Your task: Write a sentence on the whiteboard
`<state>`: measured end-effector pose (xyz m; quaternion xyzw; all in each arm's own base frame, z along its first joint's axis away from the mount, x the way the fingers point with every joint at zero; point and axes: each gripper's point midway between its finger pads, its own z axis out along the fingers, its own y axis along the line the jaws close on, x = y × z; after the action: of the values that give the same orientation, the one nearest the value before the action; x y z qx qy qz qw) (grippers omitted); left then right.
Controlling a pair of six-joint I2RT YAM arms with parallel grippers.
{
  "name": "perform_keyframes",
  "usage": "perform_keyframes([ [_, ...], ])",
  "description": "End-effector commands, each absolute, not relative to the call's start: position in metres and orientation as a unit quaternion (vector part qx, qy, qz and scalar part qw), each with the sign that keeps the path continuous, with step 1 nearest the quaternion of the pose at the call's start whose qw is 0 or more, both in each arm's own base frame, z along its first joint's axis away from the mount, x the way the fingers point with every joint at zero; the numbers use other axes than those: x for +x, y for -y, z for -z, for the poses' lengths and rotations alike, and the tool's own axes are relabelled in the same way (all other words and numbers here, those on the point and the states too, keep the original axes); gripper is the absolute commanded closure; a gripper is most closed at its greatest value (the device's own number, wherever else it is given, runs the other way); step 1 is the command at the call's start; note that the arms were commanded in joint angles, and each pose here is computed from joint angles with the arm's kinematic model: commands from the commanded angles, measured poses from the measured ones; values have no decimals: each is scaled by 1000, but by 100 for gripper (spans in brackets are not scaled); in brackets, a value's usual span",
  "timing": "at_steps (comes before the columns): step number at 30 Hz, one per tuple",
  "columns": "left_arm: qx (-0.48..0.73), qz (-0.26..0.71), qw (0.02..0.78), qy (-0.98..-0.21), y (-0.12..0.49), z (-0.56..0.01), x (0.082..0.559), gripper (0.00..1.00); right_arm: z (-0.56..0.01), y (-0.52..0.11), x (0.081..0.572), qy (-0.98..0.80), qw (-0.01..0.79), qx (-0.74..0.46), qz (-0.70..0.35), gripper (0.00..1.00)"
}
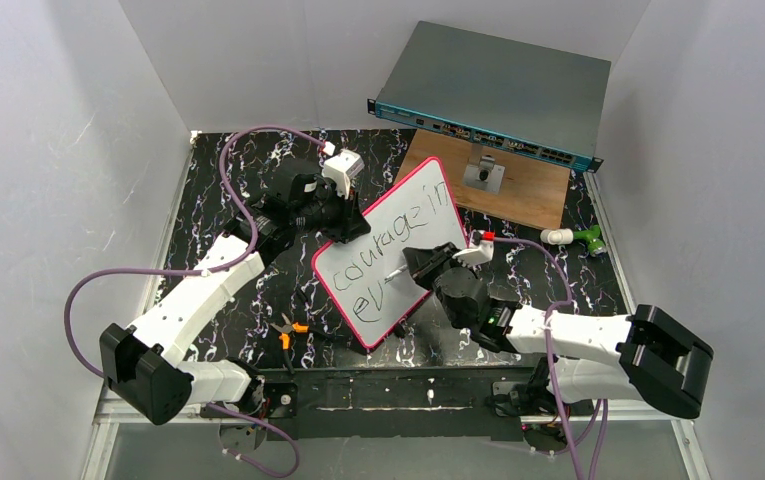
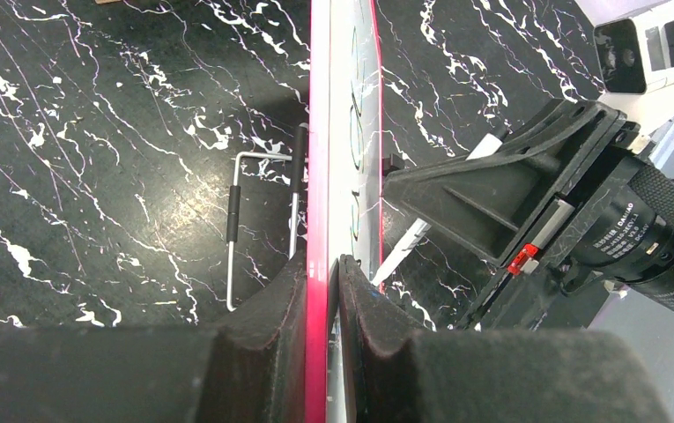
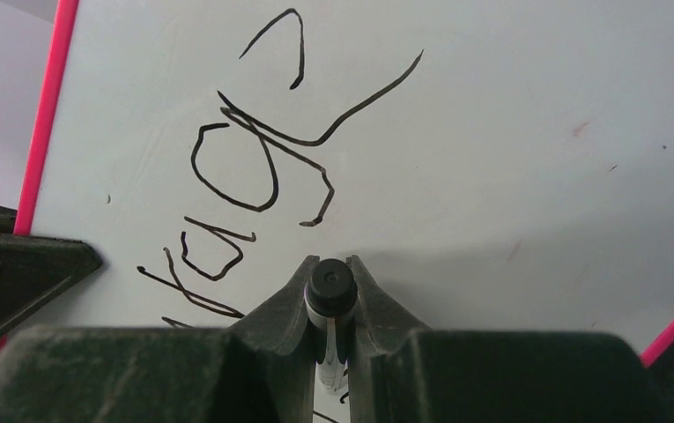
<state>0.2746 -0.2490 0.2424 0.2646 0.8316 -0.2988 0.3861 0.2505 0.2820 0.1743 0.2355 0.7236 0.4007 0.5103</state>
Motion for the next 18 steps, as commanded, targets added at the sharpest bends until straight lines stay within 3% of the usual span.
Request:
perform_keyframes([
  [1, 281, 279, 403, -825, 241, -247, 274, 100, -194, -298, 250, -711, 509, 225, -429, 99],
  [13, 282, 278, 404, -825, 242, -250, 276, 100, -141, -269, 243, -758, 496, 244, -347, 99],
  [18, 283, 276, 403, -826, 241, -249, 275, 100, -148, -260, 246, -758, 515, 238, -322, 99],
])
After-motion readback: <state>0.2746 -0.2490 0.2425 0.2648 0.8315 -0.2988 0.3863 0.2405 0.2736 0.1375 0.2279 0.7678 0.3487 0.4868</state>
